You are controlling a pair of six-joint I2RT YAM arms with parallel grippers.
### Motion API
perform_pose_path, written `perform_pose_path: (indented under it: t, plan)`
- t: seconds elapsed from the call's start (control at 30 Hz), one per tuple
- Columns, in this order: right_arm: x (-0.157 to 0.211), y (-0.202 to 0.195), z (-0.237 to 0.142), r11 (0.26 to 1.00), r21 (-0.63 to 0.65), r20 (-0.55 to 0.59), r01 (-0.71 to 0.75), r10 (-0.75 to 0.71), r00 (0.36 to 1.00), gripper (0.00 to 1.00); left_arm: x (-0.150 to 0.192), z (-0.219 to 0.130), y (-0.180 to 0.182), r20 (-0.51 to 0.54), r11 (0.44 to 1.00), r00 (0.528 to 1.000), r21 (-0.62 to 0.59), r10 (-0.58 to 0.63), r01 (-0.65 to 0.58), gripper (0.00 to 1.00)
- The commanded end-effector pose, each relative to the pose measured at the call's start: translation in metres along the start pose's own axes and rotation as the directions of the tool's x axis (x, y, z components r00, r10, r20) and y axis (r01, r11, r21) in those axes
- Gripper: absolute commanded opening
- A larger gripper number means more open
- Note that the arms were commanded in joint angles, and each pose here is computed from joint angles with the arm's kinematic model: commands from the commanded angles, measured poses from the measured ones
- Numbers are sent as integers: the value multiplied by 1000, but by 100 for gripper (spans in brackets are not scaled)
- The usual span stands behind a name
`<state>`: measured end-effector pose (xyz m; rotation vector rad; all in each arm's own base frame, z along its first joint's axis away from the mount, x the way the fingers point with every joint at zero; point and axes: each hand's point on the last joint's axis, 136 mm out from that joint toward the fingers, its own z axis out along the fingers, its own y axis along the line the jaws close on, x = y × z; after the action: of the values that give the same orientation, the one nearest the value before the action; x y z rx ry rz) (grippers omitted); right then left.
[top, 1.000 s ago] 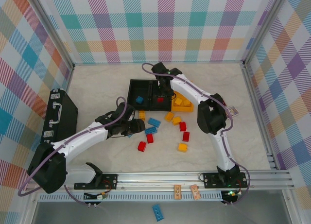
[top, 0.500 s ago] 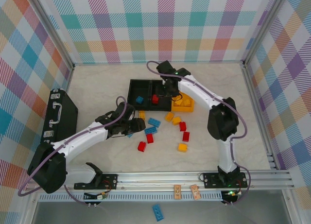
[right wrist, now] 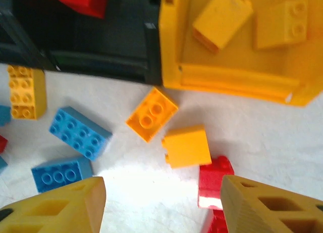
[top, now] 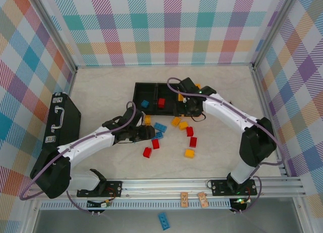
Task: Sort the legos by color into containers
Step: Pick up the lego from the bottom-center of the table.
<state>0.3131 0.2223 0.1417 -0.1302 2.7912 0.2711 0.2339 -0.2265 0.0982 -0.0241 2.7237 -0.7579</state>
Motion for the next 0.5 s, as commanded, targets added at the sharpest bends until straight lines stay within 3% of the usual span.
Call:
perform_pose_path:
  t: [0.0,0.23,0.47]
  plan:
    - [22,-8,-7,998,6,-39,-65,66,997,64,11,0,-22,-37,992,994,84,99,-96,56]
    - [93,-32,-5,987,74,-200,-139,152,968,66,30,9,-21,-98,987,983,58,154,-149,56]
    - [150,-31,1,984,110,-318,-141,169,933,69,39,19,-24,-130,984,977,69,172,-164,57]
